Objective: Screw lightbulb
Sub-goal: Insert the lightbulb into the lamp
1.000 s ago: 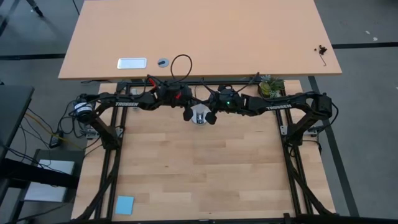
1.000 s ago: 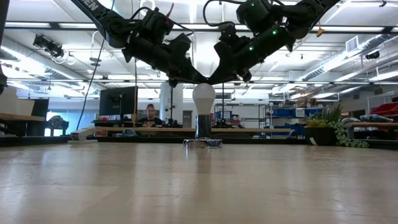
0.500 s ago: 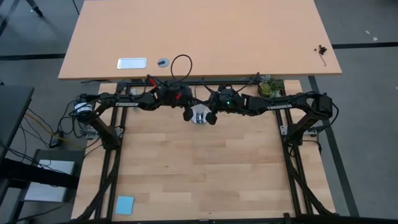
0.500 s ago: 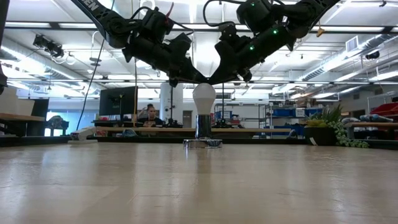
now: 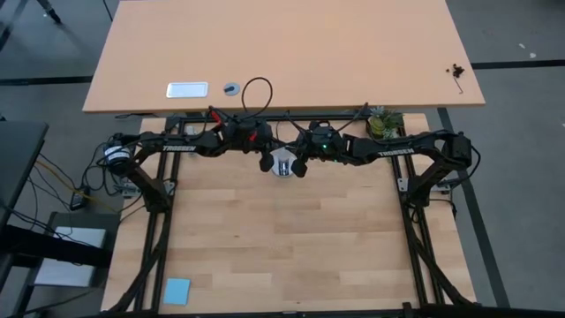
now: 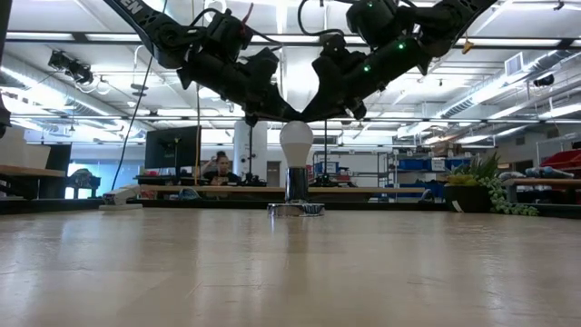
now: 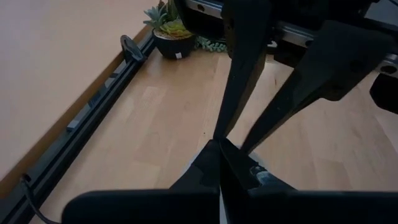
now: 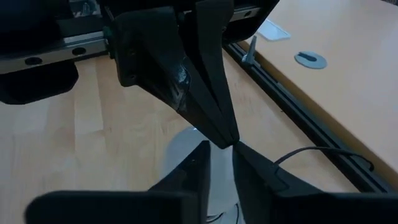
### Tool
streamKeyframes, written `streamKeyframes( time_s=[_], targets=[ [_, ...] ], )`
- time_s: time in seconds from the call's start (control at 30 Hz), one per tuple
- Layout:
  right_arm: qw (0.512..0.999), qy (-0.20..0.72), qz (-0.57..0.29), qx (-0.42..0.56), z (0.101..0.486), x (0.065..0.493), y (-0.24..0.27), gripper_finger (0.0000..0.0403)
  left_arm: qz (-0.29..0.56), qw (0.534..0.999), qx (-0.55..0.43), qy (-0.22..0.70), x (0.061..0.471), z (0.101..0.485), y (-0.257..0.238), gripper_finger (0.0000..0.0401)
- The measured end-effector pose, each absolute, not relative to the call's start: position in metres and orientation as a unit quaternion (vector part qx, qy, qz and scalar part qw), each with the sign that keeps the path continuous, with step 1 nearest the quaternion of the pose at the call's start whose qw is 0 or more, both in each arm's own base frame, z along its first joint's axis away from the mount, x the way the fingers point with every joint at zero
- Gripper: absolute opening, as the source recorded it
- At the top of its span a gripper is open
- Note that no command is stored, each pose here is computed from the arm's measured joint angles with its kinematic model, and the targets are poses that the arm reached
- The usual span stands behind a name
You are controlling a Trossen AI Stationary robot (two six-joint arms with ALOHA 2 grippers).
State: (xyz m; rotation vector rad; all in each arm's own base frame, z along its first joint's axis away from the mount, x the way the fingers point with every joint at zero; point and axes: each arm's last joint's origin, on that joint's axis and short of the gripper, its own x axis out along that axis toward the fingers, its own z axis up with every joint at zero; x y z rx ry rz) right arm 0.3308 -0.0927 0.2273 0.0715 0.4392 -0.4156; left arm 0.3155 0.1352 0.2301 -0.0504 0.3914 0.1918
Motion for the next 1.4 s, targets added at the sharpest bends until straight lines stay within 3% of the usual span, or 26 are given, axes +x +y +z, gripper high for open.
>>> streamKeyframes(
  time_s=[0.3,0.87,1.4],
  targets=[
    [0.956,0.206,-0.205,0.035,0.231,0.33,-0.093,0.0113,0.097,0.976,-0.024,0.194,0.315,0.23,0.135,0.0001],
    [0.956,0.206,-0.209,0.025,0.232,0.33,-0.093,0.0009,0.098,0.978,-0.022,0.185,0.316,0.232,0.136,0.0001],
    [0.959,0.216,-0.184,0.028,0.232,0.33,-0.091,0.0023,0.111,0.979,-0.01,0.169,0.302,0.252,0.141,0.0001]
  ],
)
